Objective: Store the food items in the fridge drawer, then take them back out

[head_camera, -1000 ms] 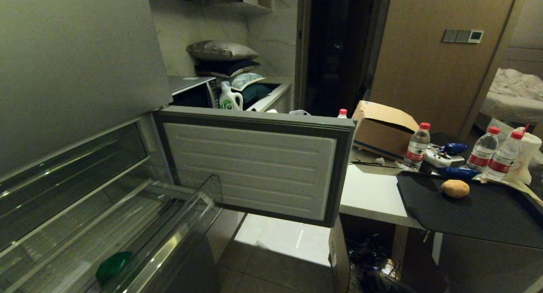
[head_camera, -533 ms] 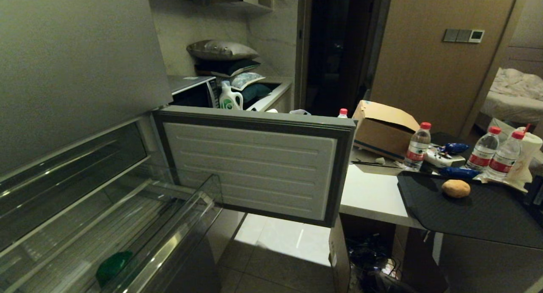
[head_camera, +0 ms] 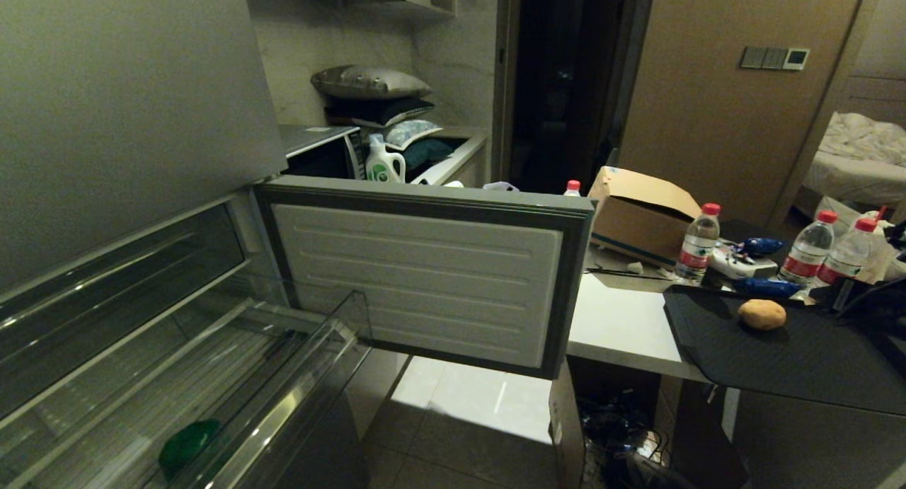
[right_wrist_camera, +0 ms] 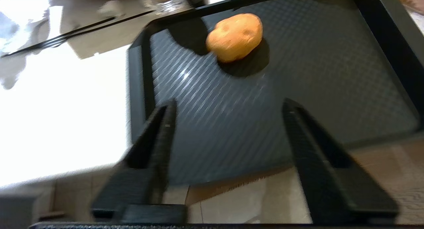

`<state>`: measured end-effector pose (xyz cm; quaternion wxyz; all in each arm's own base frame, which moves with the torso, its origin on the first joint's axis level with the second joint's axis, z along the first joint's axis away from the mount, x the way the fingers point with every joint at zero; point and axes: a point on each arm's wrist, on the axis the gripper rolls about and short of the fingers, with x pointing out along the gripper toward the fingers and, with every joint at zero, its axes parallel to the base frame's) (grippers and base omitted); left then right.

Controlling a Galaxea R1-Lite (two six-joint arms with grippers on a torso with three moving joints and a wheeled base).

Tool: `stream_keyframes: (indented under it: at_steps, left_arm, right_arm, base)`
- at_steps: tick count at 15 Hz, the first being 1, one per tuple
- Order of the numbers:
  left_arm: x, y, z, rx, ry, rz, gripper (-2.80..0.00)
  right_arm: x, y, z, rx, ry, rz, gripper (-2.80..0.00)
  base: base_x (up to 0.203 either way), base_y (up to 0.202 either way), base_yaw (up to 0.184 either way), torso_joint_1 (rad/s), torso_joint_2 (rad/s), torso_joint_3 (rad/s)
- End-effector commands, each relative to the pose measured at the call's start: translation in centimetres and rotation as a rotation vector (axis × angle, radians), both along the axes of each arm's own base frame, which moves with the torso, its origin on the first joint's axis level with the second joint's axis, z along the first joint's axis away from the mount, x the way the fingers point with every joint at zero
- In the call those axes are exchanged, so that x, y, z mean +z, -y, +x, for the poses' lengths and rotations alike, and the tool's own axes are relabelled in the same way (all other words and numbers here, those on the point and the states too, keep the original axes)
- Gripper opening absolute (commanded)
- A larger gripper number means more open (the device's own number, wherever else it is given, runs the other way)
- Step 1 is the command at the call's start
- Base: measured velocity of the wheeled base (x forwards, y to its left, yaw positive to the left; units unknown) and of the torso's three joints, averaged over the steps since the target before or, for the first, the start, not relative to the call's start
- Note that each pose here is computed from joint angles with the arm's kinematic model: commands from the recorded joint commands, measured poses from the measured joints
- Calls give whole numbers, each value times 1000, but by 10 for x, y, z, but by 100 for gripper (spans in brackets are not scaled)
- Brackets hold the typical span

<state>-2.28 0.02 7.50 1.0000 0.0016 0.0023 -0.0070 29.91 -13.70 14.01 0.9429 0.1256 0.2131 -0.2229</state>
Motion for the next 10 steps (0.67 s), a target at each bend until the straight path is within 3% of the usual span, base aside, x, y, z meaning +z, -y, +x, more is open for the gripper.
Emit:
stream_keyframes:
  at_steps: [1,6,8,10]
  left_arm:
    - [0,0,0,0,-1,0,-280]
    - [0,0,0,0,-1,0,-280]
    - [0,0,0,0,-1,0,-280]
    - [0,0,0,0,-1,0,-280]
  right_arm:
    - [-35,29,27,-23,-60,37,0]
    - [-68,75,58,-45,-77,21,0]
    - [-67,82,63,44,-53,18,0]
    - [-63,84,66,73,-34,6,0]
  base:
    - [0,0,0,0,0,0]
    - [0,0,0,0,0,0]
    - [0,0,0,0,0,0]
    - [0,0,0,0,0,0]
